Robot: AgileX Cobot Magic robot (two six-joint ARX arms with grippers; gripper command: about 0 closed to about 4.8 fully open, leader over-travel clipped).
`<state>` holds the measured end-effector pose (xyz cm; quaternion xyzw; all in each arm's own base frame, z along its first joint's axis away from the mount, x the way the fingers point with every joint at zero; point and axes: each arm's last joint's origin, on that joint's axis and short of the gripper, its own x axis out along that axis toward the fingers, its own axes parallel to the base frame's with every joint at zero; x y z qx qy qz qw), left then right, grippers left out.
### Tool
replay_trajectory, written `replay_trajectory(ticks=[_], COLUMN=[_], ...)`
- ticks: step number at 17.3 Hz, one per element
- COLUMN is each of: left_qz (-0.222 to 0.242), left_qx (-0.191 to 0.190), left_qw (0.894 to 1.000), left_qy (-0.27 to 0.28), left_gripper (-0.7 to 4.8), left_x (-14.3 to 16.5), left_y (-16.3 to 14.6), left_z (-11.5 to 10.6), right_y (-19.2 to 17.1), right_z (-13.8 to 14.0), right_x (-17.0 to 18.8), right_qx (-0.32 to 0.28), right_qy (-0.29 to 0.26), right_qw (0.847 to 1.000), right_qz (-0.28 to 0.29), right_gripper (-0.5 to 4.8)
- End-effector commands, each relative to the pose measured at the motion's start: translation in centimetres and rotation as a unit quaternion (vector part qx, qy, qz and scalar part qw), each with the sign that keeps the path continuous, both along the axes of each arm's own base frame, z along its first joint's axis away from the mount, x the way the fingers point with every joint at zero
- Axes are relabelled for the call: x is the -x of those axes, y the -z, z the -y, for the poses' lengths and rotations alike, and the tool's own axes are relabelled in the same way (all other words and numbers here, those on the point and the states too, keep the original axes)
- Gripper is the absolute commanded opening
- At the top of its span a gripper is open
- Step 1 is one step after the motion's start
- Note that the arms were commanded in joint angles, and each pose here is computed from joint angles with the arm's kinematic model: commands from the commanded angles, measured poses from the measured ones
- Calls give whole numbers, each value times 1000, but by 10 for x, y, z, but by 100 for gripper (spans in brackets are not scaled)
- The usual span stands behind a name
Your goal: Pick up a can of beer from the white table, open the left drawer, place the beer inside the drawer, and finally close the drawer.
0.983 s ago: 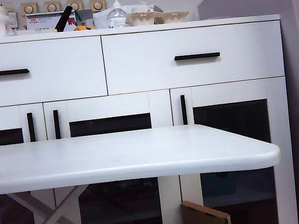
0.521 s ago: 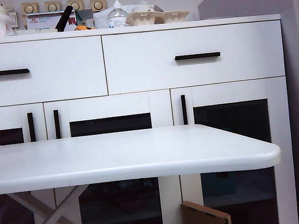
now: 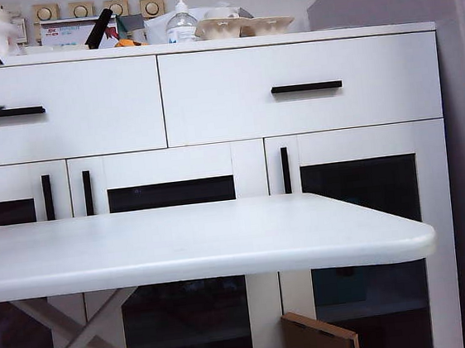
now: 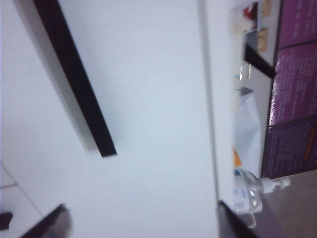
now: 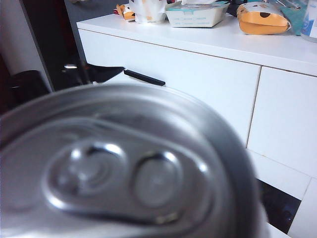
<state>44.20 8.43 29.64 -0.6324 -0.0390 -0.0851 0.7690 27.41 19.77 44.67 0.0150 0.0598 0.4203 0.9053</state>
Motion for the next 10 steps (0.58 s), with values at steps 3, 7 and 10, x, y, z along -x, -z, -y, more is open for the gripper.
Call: replay_trajectory(ticks=[3,7,10], left_qz=[24,11,2], left_qx=[2,5,8], left_qw=[1000,1000,1000], left_qy=[-9,-13,-21], left_gripper=[403,403,403], left_x=[-22,-37,-46], left_y=[-7,-4,1], left_z=[-5,-9,-11], right_y=[-14,-14,-15], right_z=[3,3,3], right_x=[6,6,6], right_qx=[-25,-25,-25], right_qy=[-2,-2,-2], right_qw=[999,999,999], right_qz=[35,36,36], right_gripper=[112,112,112])
